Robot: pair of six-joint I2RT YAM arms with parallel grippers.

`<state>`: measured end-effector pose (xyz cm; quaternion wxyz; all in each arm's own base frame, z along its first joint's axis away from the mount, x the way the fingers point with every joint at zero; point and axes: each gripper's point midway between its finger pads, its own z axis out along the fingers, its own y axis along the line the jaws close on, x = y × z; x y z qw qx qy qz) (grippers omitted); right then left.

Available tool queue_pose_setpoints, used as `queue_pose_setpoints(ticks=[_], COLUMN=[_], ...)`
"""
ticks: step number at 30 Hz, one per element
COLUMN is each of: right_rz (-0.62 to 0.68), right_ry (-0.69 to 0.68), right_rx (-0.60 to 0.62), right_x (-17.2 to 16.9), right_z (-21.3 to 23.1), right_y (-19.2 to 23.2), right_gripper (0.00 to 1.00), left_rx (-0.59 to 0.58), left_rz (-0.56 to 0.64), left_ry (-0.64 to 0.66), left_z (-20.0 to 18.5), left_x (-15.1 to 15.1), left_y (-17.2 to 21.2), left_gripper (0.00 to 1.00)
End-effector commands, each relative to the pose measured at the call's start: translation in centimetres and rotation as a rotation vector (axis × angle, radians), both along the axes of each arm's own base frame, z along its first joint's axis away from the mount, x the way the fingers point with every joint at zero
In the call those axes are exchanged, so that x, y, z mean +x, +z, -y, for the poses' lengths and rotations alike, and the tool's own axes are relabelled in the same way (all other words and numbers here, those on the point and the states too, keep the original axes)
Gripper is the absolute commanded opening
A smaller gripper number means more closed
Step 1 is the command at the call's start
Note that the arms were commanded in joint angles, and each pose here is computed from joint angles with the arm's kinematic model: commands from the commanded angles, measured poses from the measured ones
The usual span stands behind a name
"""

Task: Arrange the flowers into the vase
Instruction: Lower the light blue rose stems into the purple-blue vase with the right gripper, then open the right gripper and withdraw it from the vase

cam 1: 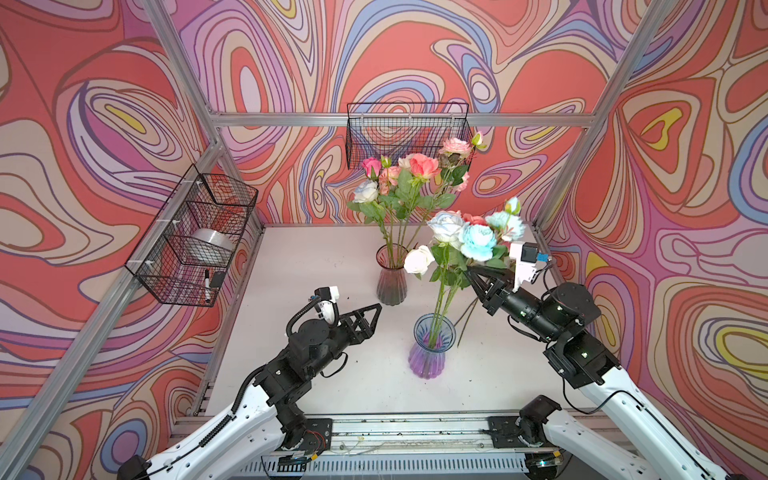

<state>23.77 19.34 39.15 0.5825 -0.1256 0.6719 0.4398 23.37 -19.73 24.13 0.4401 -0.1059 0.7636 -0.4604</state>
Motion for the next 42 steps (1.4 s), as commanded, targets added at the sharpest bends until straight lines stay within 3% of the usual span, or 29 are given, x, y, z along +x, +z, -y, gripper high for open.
queue_pose_setpoints(ticks=[1, 10, 18, 22, 35, 42], right_rz=[-0.056, -0.136, -0.242, -0.275, -0.381, -0.578], right_ry=[0.089, 0.077, 0.091, 0.094, -0.067, -0.346], right_rx=[-0.047, -0.121, -0.179, -0.216, -0.224, -0.302], right_x=[-0.9, -1.8, -2.9, -3.8, -4.0, -1.7], right_z=[-1.5, -1.1, -0.7, -0.1, 2.9, 6.7], right_y=[-1.6, -5.0, -8.0, -9.3, -11.9, -16.7], right_gripper=[0.24, 0.26, 0.34, 0.43, 0.52, 0.53], left_rx=[-0.035, -0.053, -0.075, -0.078, -0.079, -0.045], left_rz=[0.001, -0.035, -0.049, -0.047, -0.03, -0.062], left_ry=[0.014, -0.004, 0.002, 0.005, 0.017, 0.02], left_z=[0.2, 1.0, 0.7, 0.6, -0.1, -0.5], left_x=[0.5, 0.8, 0.5, 0.4, 0.1, -0.4], left_y=[0.0, -1.5, -3.0, -3.4, -3.9, -4.7], left_gripper=[0.84, 0.84, 0.83, 0.83, 0.84, 0.83])
